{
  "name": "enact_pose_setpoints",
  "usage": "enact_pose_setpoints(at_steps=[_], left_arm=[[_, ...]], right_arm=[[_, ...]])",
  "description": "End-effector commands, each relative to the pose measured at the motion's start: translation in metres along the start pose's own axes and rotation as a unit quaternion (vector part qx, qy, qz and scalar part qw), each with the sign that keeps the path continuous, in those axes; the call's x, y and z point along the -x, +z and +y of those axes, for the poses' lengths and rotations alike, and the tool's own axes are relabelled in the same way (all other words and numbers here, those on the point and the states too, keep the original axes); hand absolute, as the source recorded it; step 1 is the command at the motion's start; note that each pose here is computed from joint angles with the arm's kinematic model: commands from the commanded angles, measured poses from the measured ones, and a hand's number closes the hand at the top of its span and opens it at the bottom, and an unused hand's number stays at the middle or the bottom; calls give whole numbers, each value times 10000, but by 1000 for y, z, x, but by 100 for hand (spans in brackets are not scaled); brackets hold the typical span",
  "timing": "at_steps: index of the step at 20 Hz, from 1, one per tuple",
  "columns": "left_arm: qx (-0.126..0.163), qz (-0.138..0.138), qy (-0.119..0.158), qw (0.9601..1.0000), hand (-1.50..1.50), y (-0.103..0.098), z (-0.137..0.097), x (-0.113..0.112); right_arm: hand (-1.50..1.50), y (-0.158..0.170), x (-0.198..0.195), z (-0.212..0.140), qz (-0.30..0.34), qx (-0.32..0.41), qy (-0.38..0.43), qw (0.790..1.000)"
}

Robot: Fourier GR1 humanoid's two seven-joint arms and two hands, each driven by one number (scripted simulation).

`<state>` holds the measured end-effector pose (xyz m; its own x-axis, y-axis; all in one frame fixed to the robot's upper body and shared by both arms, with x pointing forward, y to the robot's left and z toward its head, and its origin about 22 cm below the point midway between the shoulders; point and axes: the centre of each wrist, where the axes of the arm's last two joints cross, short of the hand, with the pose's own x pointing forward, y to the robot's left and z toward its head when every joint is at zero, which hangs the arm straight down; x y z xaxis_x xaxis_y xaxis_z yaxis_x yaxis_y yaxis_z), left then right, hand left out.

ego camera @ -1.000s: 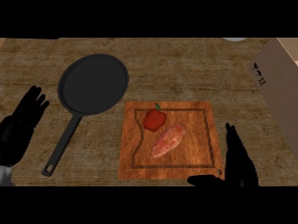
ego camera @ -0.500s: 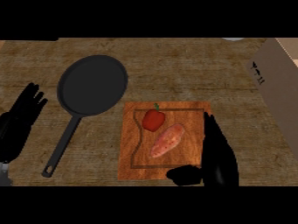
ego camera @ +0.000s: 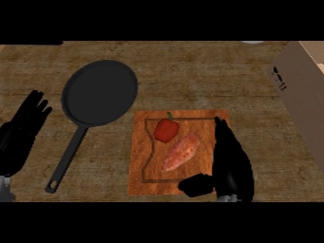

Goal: Pick the sweet potato from the cutting board and place it in the cardboard box

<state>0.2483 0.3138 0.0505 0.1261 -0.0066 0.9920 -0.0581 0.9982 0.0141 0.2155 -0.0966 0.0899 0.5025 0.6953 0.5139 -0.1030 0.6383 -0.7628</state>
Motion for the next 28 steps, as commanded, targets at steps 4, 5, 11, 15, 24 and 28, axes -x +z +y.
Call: enact_pose_setpoints(at_steps=[4, 5, 11, 15, 24, 28], left_arm=[[21, -38, -28, 10000, 0, 8, -6, -8], [29, -2, 84, 10000, 0, 3, 0, -5], [115, 73, 47, 9999, 0, 8, 3, -1], [25, -76, 13, 10000, 0, -2, 8, -3], [-41, -27, 102, 9999, 0, -8, 8, 0], [73, 6, 7, 10000, 0, 2, -5, 4]], right_arm=[[-150, -3, -22, 7, 899, 134, 191, 9957], [-150, -9, -33, -6, 823, 210, 154, 9963], [-150, -19, -30, 4, 1033, -17, 523, 9933], [-150, -24, -28, 10, 1133, -104, 547, 9920], [-150, -42, -42, 7, 1249, -180, 627, 9900], [-150, -48, -33, 19, 1449, -235, 726, 9865]])
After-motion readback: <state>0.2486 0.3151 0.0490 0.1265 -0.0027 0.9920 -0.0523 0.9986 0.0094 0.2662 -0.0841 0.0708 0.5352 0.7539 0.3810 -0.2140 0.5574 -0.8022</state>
